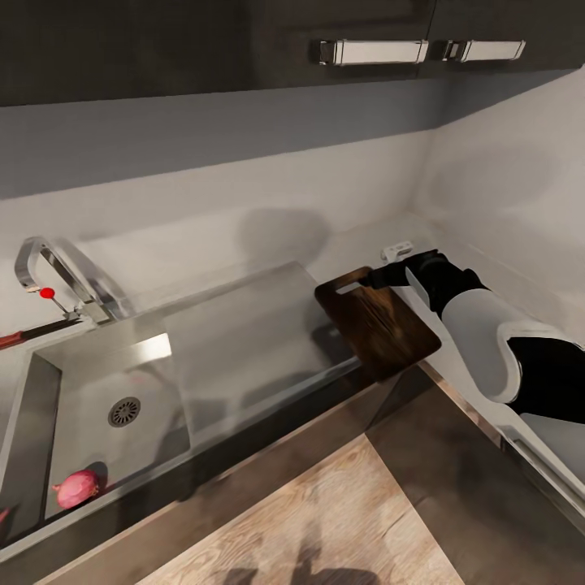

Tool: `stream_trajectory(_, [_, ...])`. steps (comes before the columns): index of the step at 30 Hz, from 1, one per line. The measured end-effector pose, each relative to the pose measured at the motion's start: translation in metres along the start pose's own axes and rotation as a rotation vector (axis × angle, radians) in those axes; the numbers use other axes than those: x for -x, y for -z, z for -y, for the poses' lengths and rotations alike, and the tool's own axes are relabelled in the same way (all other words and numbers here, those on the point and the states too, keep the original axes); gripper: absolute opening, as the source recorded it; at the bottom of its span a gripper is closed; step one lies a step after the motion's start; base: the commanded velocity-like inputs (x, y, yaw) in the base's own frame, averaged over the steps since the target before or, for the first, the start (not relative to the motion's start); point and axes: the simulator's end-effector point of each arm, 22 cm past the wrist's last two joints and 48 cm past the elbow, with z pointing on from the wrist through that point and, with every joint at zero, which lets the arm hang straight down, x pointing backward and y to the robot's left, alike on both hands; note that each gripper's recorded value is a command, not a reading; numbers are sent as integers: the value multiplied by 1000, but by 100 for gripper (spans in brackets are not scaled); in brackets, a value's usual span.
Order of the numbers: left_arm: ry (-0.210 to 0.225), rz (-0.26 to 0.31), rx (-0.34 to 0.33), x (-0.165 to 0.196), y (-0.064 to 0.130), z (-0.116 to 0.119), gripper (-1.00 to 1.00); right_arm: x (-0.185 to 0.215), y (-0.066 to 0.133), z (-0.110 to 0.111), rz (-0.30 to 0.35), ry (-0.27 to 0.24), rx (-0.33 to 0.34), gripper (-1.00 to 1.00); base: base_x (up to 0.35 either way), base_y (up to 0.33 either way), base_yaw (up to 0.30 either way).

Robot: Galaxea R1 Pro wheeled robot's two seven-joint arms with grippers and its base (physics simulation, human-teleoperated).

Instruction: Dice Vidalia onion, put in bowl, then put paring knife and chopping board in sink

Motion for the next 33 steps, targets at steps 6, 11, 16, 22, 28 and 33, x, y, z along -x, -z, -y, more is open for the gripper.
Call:
stream_trajectory(6, [-6, -3, 12, -2, 0, -9, 100, 1, -1, 7, 2, -5, -55, -100, 0, 0, 0])
stream_trajectory(11, [-10, -3, 20, -2, 1, -16, 100, -11, -8, -6, -17, -2, -53, -100, 0, 0, 0])
stream_trajectory(16, [-12, -3, 20, -2, 1, -16, 100, 1, -10, -20, -2, 14, -135, -100, 0, 0, 0])
stream_trajectory(22, [-11, -4, 22, -2, 1, -17, 100, 10, -7, -21, 9, 28, -240, -100, 0, 0, 0])
stream_trajectory(28, [-9, -18, 23, -8, 2, -17, 100, 8, -8, -20, 5, -20, -239, -100, -71, 34, 0])
stream_trajectory(33, [-9, -21, 25, -9, 3, -19, 100, 7, -8, -20, 5, -36, -234, -100, -231, 167, 0])
